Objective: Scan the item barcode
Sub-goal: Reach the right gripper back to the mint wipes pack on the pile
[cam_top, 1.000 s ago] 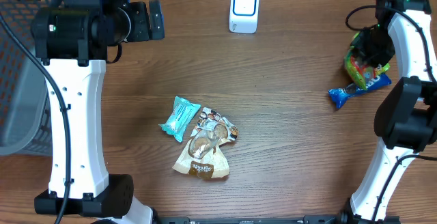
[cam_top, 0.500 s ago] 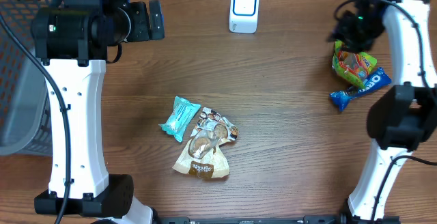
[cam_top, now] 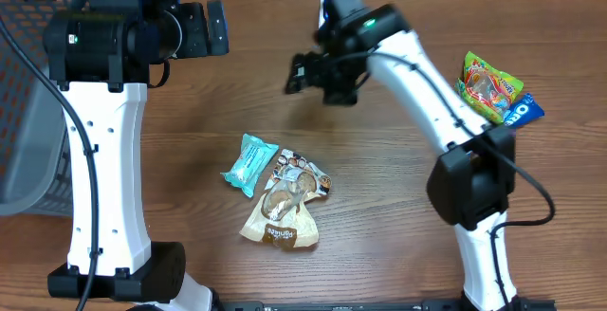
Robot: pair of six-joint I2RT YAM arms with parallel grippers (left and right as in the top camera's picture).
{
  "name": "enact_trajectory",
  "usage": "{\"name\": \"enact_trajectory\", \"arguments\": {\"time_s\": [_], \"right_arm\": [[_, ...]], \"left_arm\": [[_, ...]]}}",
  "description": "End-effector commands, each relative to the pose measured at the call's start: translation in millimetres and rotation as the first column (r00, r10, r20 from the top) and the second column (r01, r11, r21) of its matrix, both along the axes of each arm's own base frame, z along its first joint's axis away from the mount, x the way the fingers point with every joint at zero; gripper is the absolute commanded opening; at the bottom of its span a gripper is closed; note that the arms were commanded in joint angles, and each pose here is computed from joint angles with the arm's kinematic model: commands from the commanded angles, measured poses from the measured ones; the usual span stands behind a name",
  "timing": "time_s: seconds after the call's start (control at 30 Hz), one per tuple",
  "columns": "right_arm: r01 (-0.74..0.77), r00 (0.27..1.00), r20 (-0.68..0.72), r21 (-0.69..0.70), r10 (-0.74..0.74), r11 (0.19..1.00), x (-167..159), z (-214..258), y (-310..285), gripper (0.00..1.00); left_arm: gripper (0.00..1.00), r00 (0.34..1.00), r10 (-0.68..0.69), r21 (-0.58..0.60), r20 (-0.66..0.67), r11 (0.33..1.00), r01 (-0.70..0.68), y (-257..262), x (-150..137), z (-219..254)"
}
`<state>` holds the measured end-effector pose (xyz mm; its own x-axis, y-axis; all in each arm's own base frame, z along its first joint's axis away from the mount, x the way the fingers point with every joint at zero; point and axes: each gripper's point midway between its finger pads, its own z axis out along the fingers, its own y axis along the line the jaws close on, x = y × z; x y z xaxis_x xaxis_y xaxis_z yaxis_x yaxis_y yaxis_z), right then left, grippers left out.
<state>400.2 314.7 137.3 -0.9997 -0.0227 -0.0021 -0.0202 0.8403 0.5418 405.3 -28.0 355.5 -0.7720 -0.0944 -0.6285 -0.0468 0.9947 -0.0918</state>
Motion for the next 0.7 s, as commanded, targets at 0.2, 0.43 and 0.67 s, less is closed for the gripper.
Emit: {"name": "enact_trajectory", "arguments": {"time_s": [0.2, 0.43, 0.67], "right_arm": [[0.125, 0.992, 0.006, -0.025, -0.125, 0.992, -36.8, -34.2, 75.1, 1.00], [0.112, 0.993, 0.051, -0.050, -0.110, 0.992, -60.7, -52.7, 104.7, 0.94], [0.167, 0.981, 0.117, -0.127, -0.152, 0.978, -75.1, -72.2, 111.8, 0.89]], "left_arm": [[1.00, 1.000, -0.016, 0.011, -0.001, 1.000, 0.016, -0.9, 0.9, -0.9], [1.00, 1.000, -0.016, 0.011, -0.001, 1.000, 0.016, -0.9, 0.9, -0.9], [1.00, 1.000, -0.016, 0.011, -0.001, 1.000, 0.016, -0.9, 0.9, -0.9]]}}
